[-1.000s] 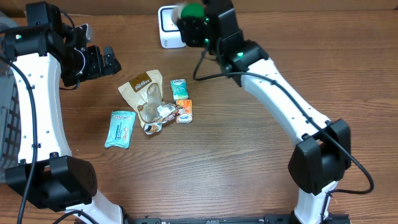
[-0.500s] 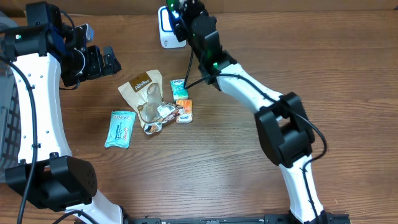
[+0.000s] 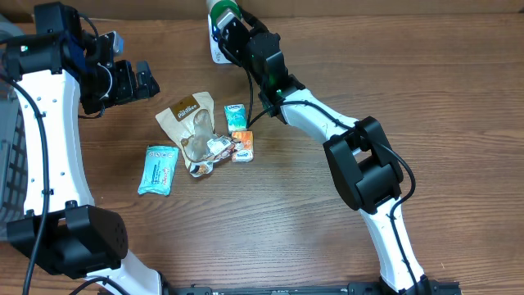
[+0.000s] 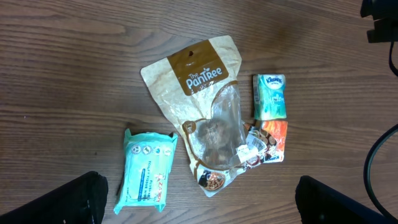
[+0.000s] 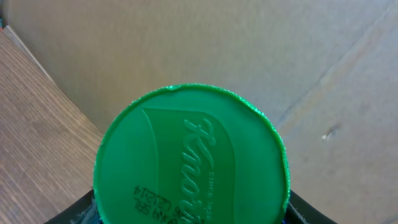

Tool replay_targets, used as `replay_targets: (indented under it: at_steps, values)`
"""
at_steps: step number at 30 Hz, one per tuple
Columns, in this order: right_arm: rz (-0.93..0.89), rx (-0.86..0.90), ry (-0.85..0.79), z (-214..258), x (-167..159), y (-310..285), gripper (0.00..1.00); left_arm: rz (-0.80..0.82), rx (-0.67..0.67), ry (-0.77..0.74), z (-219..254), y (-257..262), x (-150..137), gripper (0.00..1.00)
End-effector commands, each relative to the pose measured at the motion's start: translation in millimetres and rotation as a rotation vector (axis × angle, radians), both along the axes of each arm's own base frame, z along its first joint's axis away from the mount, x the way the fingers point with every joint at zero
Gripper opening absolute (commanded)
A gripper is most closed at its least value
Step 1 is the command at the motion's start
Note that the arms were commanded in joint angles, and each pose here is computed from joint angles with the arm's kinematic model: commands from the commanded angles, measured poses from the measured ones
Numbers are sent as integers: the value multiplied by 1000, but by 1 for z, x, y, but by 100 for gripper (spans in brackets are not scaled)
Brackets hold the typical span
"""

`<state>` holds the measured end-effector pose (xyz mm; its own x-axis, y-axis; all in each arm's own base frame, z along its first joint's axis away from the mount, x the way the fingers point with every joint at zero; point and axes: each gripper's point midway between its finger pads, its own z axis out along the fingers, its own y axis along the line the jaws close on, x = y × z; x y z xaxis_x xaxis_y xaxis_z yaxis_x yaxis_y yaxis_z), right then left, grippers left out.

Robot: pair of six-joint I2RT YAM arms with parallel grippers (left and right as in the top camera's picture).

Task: Scan the item barcode
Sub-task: 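Hold the jar at the scanner, then lower it back to the table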

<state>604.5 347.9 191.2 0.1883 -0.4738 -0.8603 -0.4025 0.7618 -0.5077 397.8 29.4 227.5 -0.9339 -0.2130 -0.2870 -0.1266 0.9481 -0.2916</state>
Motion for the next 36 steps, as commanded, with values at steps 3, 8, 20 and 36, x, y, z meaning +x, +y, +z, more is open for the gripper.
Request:
replay_targets:
  at_steps: [3,8,20,36]
  values:
    - [8,-1,-72,24,2,-1,34,-28,13,-33,10,-3,-2,100]
    - [27,14,-94,31,-6,11,34,-28,13,-33,10,-3,-2,100]
    - [113,225,232,60,-66,56,35,-28,13,-33,10,-3,-2,99]
    - [-76,144,1047,28,-213,-18,4,-28,13,-33,10,-3,-2,100]
